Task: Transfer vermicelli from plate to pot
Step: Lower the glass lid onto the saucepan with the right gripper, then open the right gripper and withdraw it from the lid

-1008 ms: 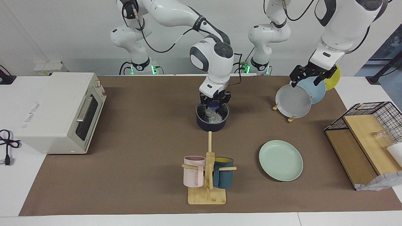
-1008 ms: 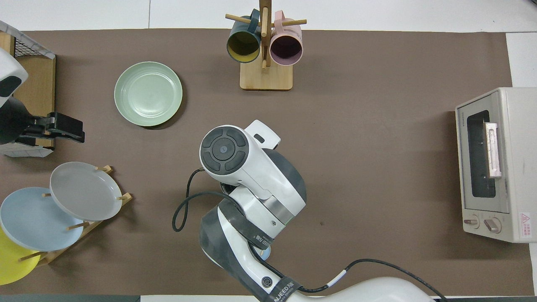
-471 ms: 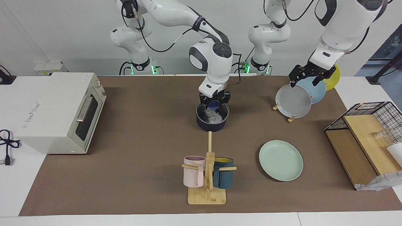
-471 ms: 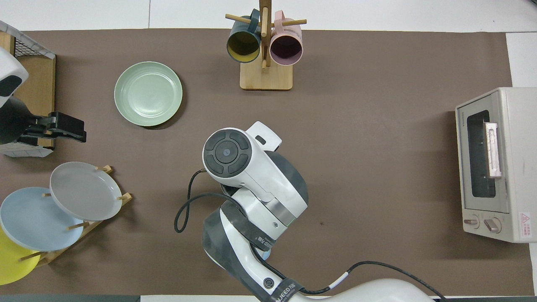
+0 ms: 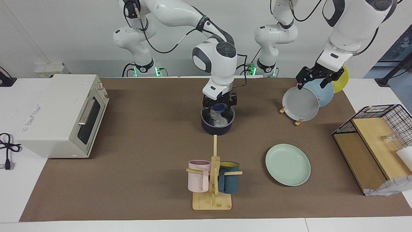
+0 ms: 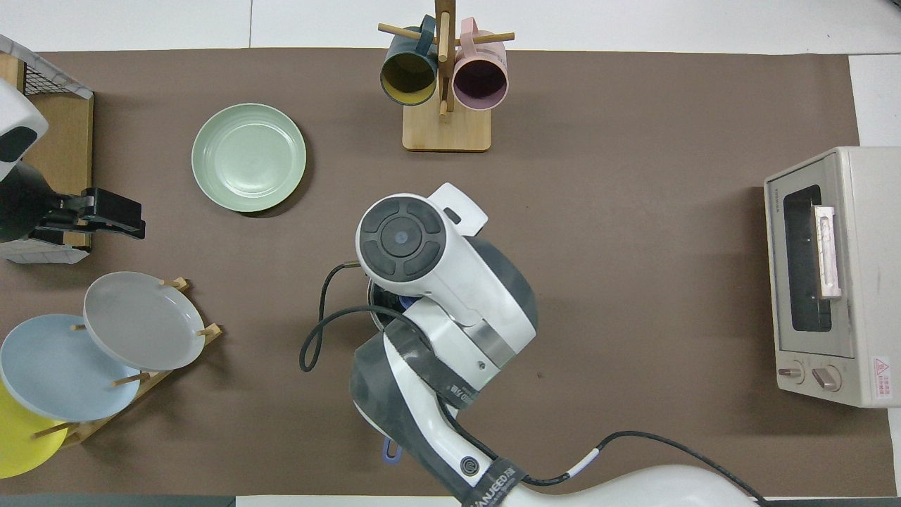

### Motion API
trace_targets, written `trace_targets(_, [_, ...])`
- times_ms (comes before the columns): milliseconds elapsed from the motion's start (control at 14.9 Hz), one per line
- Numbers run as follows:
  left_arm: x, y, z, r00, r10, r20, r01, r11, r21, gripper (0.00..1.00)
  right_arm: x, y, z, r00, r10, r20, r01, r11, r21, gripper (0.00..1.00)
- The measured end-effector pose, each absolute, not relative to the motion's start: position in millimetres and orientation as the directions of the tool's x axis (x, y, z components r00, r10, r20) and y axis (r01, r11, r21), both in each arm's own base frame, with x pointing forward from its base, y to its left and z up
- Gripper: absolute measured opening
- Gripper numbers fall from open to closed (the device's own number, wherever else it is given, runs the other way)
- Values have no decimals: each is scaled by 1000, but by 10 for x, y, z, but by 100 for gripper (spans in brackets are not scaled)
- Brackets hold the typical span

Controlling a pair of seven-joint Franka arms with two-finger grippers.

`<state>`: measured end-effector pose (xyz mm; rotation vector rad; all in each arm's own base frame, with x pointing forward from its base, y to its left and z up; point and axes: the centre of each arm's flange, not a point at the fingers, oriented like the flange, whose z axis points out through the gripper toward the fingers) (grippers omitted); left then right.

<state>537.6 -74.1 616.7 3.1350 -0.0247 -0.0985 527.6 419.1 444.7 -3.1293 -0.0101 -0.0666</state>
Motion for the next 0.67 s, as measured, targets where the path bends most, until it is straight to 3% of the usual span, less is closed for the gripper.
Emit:
trace_targets(269, [5375, -740, 6165, 998, -16, -63, -15, -1000, 5, 100, 5564, 3320, 5057, 999, 32, 26, 31, -999, 12, 100])
trace_targets(672, [5375, -740, 6165, 998, -16, -63, -15, -1000, 5, 100, 5662, 1759, 5823, 999, -24, -29, -23, -999, 42, 100])
